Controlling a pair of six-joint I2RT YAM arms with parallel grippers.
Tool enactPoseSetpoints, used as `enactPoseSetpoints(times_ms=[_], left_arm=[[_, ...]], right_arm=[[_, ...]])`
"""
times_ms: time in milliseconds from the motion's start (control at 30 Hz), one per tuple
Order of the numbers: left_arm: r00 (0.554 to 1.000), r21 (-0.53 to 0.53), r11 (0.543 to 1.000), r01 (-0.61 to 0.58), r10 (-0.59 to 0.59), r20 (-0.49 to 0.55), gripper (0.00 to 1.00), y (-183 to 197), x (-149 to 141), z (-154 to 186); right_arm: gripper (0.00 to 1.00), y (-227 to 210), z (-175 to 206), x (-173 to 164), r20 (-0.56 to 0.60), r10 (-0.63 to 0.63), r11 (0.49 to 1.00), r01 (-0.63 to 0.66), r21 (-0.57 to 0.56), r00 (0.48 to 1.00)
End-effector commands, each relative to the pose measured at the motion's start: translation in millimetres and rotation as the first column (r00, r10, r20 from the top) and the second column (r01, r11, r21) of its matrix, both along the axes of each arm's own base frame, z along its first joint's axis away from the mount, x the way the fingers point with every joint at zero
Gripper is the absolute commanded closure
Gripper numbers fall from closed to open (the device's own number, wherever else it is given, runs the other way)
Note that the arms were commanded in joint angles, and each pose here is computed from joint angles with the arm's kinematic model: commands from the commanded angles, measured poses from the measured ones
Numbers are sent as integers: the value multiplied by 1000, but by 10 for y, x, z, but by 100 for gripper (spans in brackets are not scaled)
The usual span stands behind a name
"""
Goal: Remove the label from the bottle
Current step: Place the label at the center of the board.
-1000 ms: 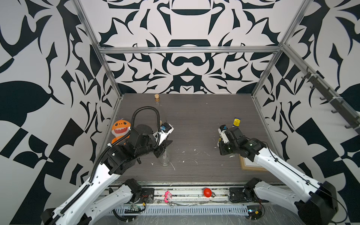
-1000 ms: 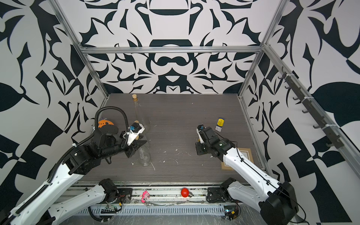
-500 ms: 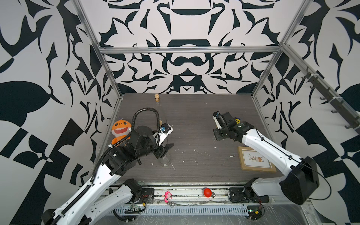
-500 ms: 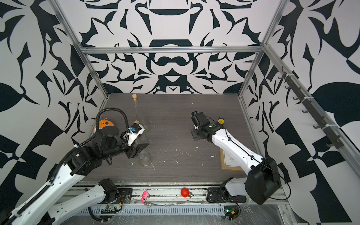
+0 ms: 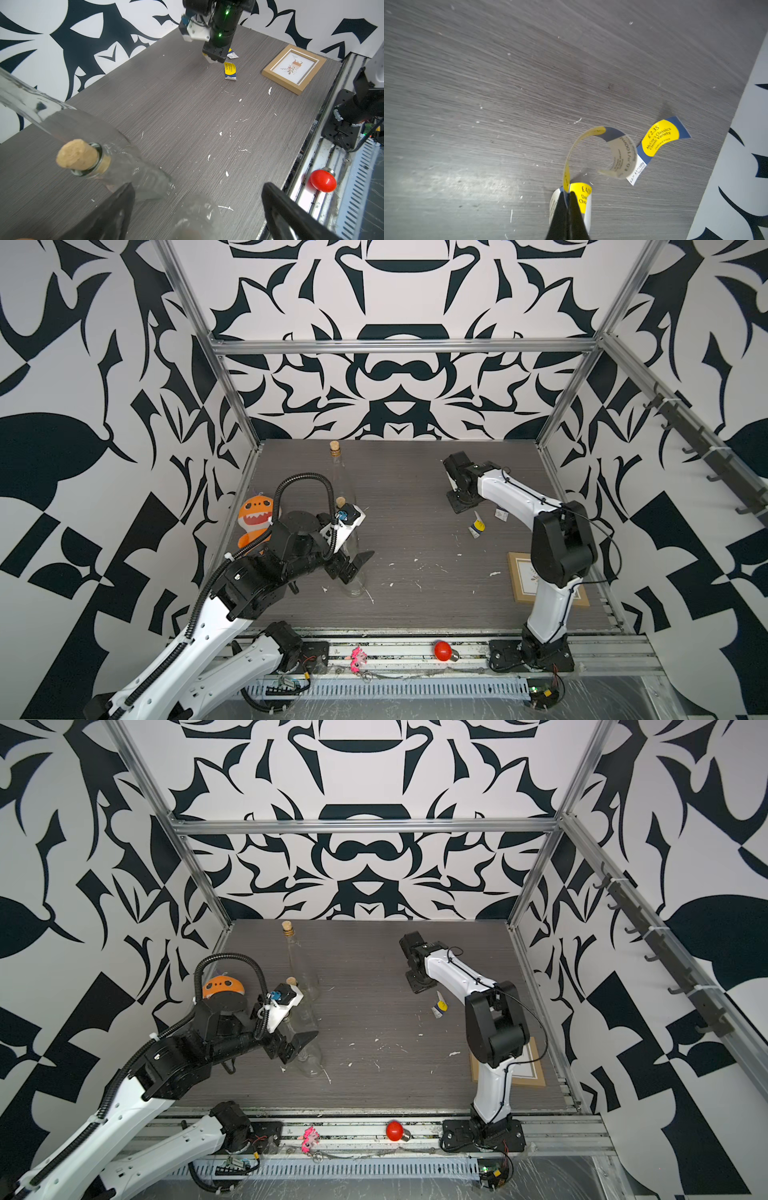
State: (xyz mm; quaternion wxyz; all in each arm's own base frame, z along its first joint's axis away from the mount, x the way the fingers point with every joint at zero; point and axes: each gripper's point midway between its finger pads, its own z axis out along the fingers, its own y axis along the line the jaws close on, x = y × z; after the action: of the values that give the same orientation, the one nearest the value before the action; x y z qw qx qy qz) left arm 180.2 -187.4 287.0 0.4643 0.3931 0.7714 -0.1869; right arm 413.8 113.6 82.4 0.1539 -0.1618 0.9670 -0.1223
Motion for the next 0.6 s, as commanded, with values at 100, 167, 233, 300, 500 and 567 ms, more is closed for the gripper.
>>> enactPoseSetpoints(times_ms=[100,167,233,300,500,567], left_arm=[[1000,-21,1000,-19,19,15,1,42,-3,26],[1000,-21,1000,-19,19,18,1,49,-8,34],[999,-23,1000,-21,22,25,1,62,-13,55],[999,-28,999,-23,24,34,1,71,-15,87],[998,-48,998,-31,33,52,1,118,-51,183],[998,-53,998,-35,38,55,1,136,-61,207]], right_arm=[[100,-28,-63,96,-60,12,999,-15,-35,998],[100,-30,-138,133,-82,19,998,-24,-55,996],[100,-45,-201,158,-101,23,996,-31,-79,995],[100,-32,-249,163,-120,32,996,-42,-80,992],[96,96,-387,148,-165,67,997,-70,-18,984],[94,157,-420,145,-177,74,997,-73,16,981]])
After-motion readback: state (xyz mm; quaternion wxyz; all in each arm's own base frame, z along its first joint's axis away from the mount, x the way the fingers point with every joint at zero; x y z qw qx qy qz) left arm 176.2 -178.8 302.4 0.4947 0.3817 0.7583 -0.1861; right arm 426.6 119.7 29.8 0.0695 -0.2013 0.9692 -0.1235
